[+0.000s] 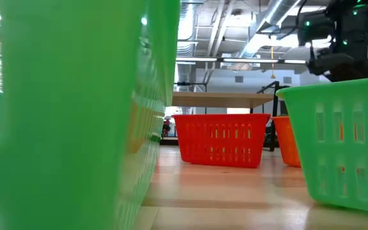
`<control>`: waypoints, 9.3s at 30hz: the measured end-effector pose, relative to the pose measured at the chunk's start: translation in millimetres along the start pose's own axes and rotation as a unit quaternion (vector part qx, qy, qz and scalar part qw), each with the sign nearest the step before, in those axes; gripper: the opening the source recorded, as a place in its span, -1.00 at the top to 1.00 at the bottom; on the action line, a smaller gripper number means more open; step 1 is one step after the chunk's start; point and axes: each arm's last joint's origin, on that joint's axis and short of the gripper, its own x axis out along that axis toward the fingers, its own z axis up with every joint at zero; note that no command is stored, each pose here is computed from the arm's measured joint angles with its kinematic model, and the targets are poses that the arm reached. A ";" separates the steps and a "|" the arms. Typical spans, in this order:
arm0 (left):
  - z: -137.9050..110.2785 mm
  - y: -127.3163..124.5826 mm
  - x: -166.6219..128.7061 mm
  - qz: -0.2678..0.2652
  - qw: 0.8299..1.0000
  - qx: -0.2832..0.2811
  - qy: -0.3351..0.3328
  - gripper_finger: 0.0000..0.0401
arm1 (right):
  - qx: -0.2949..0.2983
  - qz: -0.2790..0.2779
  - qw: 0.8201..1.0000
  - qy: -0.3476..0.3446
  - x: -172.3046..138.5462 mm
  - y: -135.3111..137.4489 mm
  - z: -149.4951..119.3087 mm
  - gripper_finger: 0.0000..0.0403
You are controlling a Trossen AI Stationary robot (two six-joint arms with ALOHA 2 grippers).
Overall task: Stack baskets on shelf by color
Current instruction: Put the middle right red bin on the shelf, then stack the right red bin on top of the red bin on the shelf
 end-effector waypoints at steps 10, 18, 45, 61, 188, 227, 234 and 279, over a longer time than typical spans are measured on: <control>-0.1 0.2 0.2 0.001 1.000 -0.001 0.000 0.04 | 0.028 0.001 0.999 0.027 26.7 2.7 -4.5 -0.08; -0.2 0.3 0.3 0.002 1.000 0.001 0.001 0.04 | 0.044 -0.017 0.998 0.043 47.5 5.2 -4.6 -0.02; -1.2 2.1 0.1 0.010 1.000 -0.003 0.005 0.04 | 0.101 -0.020 0.994 0.044 -5.0 16.6 7.4 0.98; -1.2 2.1 0.1 0.010 1.000 -0.011 0.005 0.04 | 0.121 0.155 0.975 -0.103 -147.6 27.8 14.7 1.00; -7.0 4.7 0.7 0.005 0.998 -0.003 0.064 0.04 | 0.007 0.053 0.999 0.005 20.7 239.8 7.4 -0.06; -7.6 7.6 -0.1 0.018 0.998 0.024 0.064 0.04 | 0.010 0.179 0.984 0.005 -7.6 265.8 31.4 0.95; -7.6 7.6 -0.1 0.018 0.998 0.024 0.064 0.04 | 0.028 0.259 0.962 -0.088 -84.3 202.5 67.4 0.97; -7.0 8.0 0.0 0.025 0.998 0.014 0.053 0.04 | 0.117 0.259 0.948 -0.144 -98.4 -45.2 209.8 0.96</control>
